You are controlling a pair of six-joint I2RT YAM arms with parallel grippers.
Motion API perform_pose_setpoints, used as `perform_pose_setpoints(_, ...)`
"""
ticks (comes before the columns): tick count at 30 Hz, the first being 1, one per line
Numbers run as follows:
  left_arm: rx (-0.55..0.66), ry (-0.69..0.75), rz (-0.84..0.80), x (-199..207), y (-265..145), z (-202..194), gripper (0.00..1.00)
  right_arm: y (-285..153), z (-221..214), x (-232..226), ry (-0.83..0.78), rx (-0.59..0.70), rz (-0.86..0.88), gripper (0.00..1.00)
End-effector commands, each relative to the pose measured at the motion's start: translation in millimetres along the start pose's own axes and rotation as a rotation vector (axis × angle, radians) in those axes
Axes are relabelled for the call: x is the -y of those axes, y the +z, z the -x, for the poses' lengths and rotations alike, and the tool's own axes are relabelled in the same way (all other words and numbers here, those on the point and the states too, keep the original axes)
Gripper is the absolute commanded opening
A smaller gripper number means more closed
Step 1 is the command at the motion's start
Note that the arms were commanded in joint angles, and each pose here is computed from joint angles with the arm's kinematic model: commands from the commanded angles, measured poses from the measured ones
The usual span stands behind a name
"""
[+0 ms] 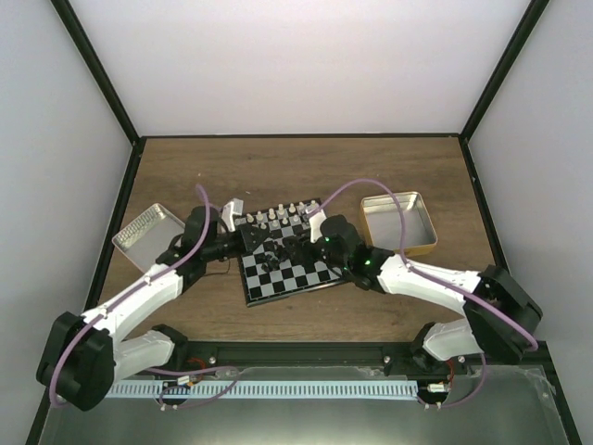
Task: Set up the chess pieces on the board
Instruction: Place the chess piece on the chessboard.
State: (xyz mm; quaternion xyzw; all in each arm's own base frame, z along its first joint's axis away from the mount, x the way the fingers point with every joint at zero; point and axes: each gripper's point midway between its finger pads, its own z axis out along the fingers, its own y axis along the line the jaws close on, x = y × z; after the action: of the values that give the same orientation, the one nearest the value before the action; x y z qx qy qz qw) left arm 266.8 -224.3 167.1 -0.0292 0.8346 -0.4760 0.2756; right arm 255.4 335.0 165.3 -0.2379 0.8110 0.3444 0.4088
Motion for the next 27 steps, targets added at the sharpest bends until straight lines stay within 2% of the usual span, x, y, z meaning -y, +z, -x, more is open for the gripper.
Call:
perform_pose_setpoints(1, -0.058, 0.143, 0.199, -16, 6, -2, 0.04, -23, 23, 43, 0.074, 0.077, -0.248, 0.49)
perform_pose_setpoints(8, -0.294, 0.313, 0.403, -8, 48, -32, 0.04, -76, 17, 137, 0.361, 0.074, -0.63, 0.5)
perform_pose_setpoints(15, -0.505, 0.473, 0.492, 13, 105, -69, 0.04, -162, 24, 193, 0.504, 0.268, -0.89, 0.54)
perform_pose_setpoints(21, -0.588, 0.532, 0.535, 18, 137, -88, 0.04, -208, 13, 212, 0.586, 0.366, -1.02, 0.56)
perform_pose_setpoints(27, -0.624, 0.543, 0.561, 13, 155, -98, 0.04, -222, 8, 213, 0.602, 0.409, -1.045, 0.58)
